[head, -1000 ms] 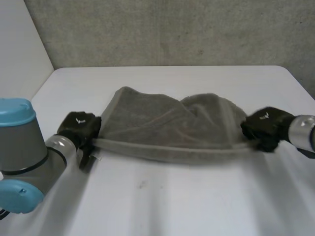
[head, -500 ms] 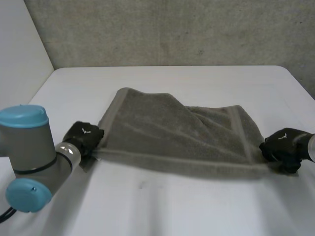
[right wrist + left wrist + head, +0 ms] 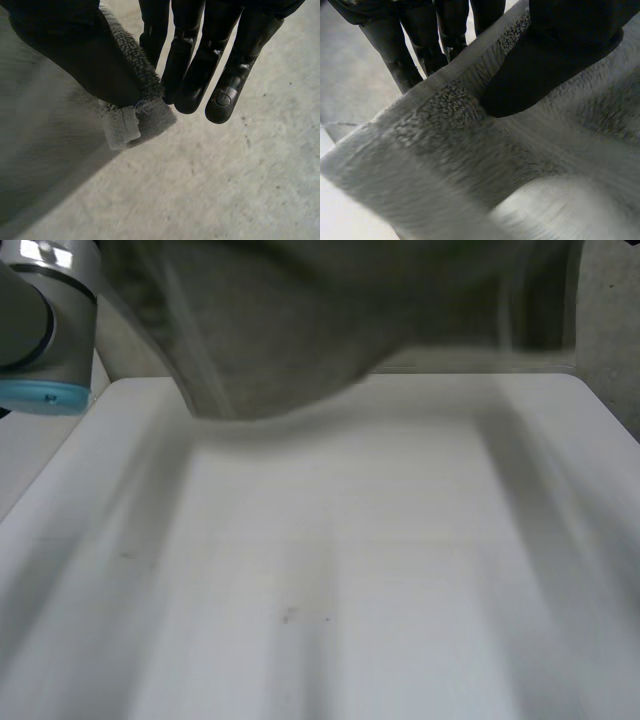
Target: Fold the towel.
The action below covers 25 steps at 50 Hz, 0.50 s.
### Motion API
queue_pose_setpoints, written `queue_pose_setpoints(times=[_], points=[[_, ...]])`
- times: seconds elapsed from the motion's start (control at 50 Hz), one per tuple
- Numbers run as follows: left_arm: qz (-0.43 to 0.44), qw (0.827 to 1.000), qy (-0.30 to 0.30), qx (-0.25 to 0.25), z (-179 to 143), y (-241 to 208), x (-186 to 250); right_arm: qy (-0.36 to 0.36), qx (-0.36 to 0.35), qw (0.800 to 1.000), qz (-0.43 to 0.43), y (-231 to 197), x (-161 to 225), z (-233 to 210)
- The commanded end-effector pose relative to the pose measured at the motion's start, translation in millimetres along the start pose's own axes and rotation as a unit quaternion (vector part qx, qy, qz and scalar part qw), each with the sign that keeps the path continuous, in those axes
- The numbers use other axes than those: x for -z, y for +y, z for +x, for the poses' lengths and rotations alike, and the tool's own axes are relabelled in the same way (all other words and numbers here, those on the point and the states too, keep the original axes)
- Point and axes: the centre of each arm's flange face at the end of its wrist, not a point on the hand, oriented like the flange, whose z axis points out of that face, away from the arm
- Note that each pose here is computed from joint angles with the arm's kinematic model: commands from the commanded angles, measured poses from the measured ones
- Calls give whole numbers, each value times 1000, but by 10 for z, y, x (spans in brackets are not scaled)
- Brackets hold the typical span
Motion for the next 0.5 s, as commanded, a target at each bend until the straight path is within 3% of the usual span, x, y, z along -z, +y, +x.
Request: queue_pose_setpoints(times=[0.02, 0.06, 0.1, 0.12, 0.16, 0.22, 0.24, 0.26, 0.28, 0.32, 0.44, 0.5], points=[[-86, 992, 34, 92, 97, 413, 344, -131, -54, 984, -106, 340, 388, -396], [-114, 988, 48, 92, 160, 555, 476, -171, -67, 973, -143, 448, 519, -531], [-169, 976, 93, 99, 349, 824, 820, -228, -71, 949, -208, 631, 759, -716], [-169, 976, 93, 99, 350, 825, 822, -228, -71, 948, -208, 631, 760, -717], [-219, 959, 144, 110, 534, 1031, 1205, -280, -59, 920, -269, 829, 1052, -901], [-242, 948, 170, 117, 631, 1124, 1402, -306, -53, 903, -296, 938, 1203, -1003], [-265, 937, 194, 120, 724, 1221, 1592, -330, -47, 887, -319, 1032, 1345, -1092], [-283, 926, 220, 115, 809, 1296, 1768, -354, -44, 869, -343, 1118, 1495, -1179], [-283, 926, 220, 115, 810, 1297, 1770, -355, -44, 869, -343, 1119, 1497, -1179], [-303, 914, 258, 79, 887, 1374, 1997, -382, -44, 845, -372, 1175, 1673, -1239], [-331, 899, 286, 27, 836, 1407, 2159, -387, -50, 834, -389, 1111, 1730, -1155], [-347, 893, 287, 14, 643, 1228, 2097, -386, -44, 835, -389, 906, 1712, -987]])
